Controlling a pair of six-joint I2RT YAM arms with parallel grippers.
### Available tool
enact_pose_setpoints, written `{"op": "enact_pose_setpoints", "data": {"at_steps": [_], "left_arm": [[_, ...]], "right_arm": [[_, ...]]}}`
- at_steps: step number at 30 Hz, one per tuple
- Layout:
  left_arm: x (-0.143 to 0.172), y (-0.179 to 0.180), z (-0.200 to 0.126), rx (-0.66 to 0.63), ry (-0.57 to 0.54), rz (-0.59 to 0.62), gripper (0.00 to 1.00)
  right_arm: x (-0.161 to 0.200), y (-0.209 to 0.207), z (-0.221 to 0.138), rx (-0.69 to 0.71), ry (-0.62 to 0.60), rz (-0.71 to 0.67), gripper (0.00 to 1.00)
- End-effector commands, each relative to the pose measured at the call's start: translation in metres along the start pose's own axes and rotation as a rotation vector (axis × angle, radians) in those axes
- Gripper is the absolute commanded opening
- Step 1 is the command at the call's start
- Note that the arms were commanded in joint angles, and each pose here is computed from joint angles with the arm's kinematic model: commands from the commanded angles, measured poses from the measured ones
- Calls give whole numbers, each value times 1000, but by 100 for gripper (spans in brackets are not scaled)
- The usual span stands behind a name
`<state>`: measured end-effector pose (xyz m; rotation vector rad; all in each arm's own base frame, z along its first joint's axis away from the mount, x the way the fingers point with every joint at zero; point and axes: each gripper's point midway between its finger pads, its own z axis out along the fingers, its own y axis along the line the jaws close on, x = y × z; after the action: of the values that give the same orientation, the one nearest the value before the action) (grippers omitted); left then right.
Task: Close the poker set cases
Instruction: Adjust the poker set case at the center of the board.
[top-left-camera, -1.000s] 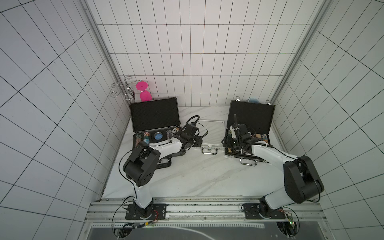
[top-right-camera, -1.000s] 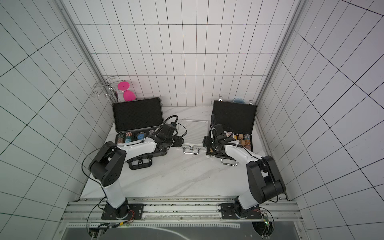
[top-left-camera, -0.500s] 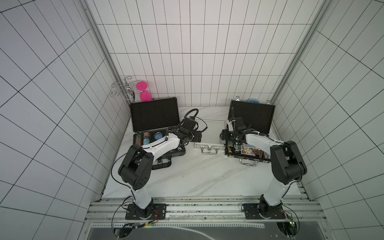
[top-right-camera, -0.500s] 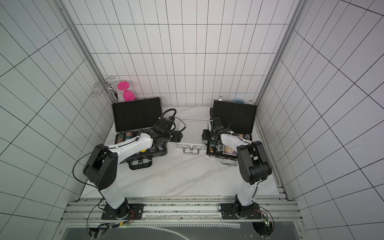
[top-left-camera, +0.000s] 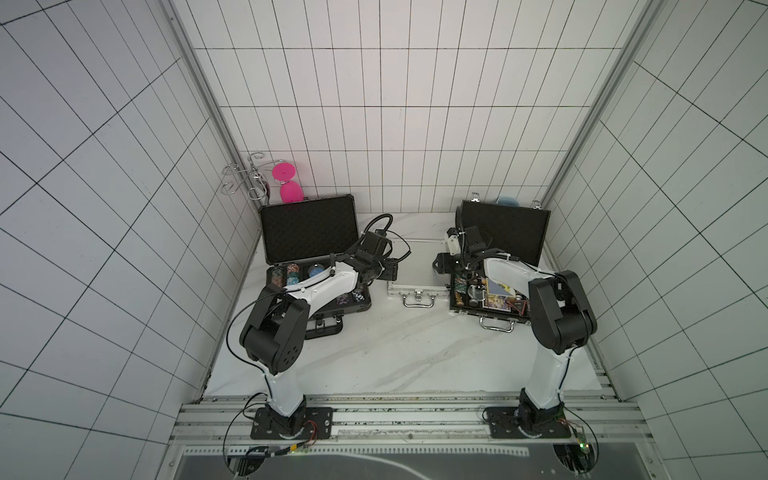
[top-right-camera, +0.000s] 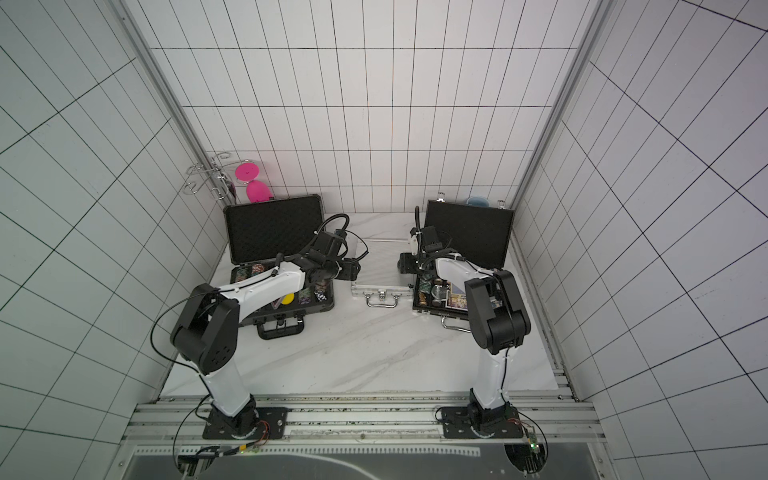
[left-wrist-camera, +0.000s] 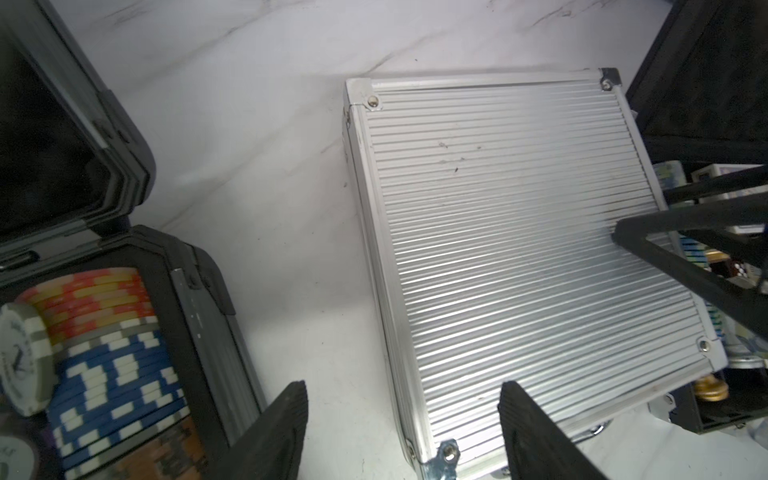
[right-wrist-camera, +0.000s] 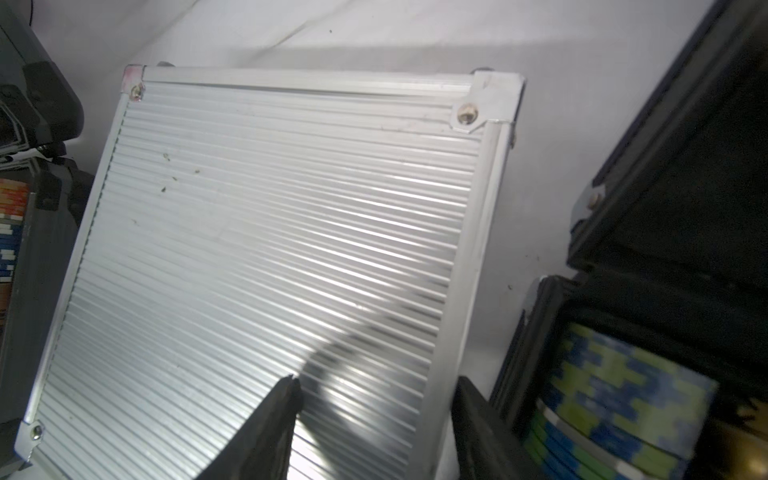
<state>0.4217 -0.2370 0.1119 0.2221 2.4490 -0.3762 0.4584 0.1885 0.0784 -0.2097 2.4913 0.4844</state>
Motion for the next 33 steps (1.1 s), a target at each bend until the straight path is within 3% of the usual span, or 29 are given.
{"op": "enact_pose_setpoints", "data": {"at_steps": [1, 10, 17, 33], "left_arm": [[-3, 12, 13, -13, 7, -6, 73], [-3, -12, 37, 140, 31, -35, 73], [20, -24, 50, 161, 94, -29, 62], [66, -45, 5, 160, 136, -23, 56]], "right_arm": [[18, 15, 17, -12, 86, -74, 60], [33, 27, 14, -72, 99, -40, 60], [48, 37, 10, -123, 130, -24, 59], [101, 82, -31, -217, 171, 4, 56]]}}
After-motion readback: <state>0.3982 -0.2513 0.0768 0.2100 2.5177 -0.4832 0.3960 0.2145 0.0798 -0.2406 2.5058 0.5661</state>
